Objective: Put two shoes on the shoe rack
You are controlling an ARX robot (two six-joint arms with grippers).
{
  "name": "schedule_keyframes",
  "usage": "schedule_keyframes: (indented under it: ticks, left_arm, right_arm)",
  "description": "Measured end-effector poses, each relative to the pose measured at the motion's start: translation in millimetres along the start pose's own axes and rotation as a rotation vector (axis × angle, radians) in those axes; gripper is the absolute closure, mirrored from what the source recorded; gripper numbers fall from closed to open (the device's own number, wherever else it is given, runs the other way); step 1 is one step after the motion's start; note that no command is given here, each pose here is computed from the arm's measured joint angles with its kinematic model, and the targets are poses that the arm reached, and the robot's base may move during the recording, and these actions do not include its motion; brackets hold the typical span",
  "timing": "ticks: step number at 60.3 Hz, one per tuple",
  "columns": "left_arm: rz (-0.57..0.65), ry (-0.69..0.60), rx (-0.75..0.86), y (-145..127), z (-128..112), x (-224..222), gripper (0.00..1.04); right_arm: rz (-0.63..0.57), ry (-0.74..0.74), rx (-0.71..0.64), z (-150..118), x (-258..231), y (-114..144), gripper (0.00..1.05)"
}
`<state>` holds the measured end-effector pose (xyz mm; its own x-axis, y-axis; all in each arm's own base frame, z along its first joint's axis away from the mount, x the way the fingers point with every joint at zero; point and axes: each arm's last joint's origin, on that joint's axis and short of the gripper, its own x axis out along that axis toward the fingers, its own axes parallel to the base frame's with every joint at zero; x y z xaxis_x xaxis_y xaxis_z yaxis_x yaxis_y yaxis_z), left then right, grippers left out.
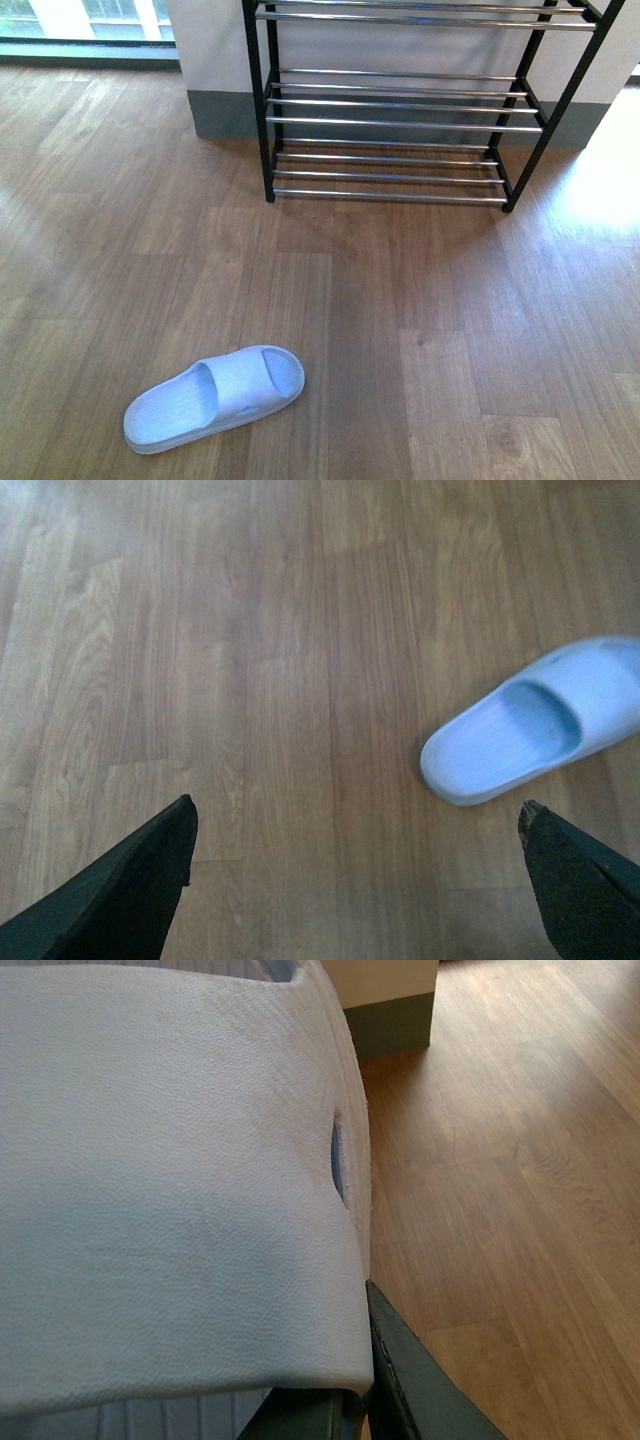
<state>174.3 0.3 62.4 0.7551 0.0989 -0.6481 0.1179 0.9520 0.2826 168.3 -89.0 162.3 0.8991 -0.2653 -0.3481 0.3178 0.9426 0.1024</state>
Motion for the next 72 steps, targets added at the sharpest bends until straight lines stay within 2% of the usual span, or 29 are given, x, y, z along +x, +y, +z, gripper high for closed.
schedule_keyframes:
  ticks: [8,11,25,48,55,72]
  left_arm:
    - [-0.036,0.099,0.141,-11.9,-18.0,36.2,0.09]
    - [-0.073,0.168,0.21,-21.3,-32.1,58.2,0.09]
    - [-0.268,0.213,0.328,-53.5,-57.3,110.7,0.09]
    - [-0.395,0.209,0.343,-92.9,-55.9,167.5,0.09]
    - [-0.47,0.234,0.341,-109.0,-63.4,184.3,0.09]
    - [-0.521,0.268,0.317,-126.1,-61.4,214.0,0.09]
  right_arm:
    - [0.0,0.0,0.0,0.0,0.0,0.0,1.03]
    - [0.0,0.0,0.0,0.0,0.0,0.0,1.03]
    - [0.0,0.0,0.0,0.0,0.0,0.0,1.03]
    - [0.0,0.0,0.0,0.0,0.0,0.0,1.03]
    - [0.0,0.0,0.0,0.0,0.0,0.0,1.03]
    - [0.0,0.0,0.0,0.0,0.0,0.0,1.03]
